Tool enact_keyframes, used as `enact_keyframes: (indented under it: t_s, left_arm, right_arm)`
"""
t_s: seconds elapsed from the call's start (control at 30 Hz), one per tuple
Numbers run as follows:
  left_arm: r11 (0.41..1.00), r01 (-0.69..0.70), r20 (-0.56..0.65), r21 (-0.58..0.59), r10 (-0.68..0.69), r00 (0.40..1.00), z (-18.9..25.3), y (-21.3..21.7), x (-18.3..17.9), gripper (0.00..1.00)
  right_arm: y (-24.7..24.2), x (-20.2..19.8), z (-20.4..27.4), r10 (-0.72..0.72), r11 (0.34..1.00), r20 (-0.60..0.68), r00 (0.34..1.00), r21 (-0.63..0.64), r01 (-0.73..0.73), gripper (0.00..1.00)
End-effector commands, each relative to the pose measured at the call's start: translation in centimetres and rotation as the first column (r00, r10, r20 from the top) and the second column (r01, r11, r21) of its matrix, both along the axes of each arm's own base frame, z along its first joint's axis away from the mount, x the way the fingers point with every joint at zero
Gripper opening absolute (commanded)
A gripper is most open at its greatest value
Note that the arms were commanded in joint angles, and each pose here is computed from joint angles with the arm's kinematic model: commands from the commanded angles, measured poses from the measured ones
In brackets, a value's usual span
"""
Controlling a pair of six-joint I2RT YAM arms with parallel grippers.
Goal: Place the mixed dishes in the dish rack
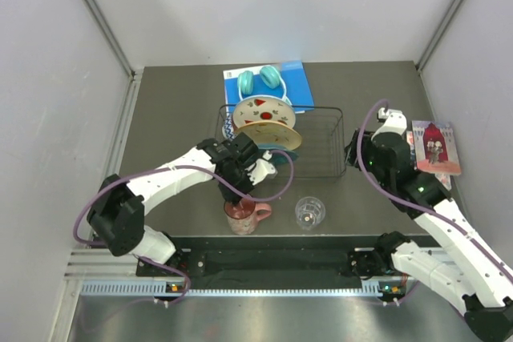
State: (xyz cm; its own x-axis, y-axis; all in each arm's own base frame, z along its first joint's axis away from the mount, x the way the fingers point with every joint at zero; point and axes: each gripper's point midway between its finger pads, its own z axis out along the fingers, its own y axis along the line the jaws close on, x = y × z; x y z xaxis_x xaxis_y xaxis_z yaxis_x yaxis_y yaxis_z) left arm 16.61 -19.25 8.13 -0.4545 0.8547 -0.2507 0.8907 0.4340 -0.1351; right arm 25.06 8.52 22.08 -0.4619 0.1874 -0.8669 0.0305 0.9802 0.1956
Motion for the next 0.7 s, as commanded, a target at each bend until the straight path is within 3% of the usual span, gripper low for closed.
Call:
enact_keyframes:
  t_s: [0.0, 0.2, 0.5, 0.67]
  left_arm:
    - [1.000, 0.007, 0.016, -0.030, -0.006, 1.000, 1.6, -0.1, -0.6, 0.00]
    - [0.999, -0.004, 0.070, -0.042, 0.007, 0.998, 5.2, 0.8, -0.9, 0.00]
    - [0.980, 0.088, 0.233, -0.180, -0.044, 0.972, 15.5, 0.6, -0.7, 0.00]
    - [0.953, 0.137, 0.410, -0.270, -0.015, 0.912, 21.5, -0.1, 1.0, 0.00]
  right_arm:
    - [-0.5, 0.1, 2.0, -0.026, 0.999, 0.051, 0.998, 0.022, 0.025, 0.64]
    - [-0.3, -0.1, 2.1, -0.013, 0.999, 0.057, 0.998, 0.030, 0.011, 0.63]
    - [0.9, 0.0, 4.8, 0.026, 0.995, 0.086, 0.996, 0.092, -0.034, 0.63]
    - [2.5, -0.3, 7.5, 0.083, 0.979, 0.127, 0.988, 0.176, -0.105, 0.65]
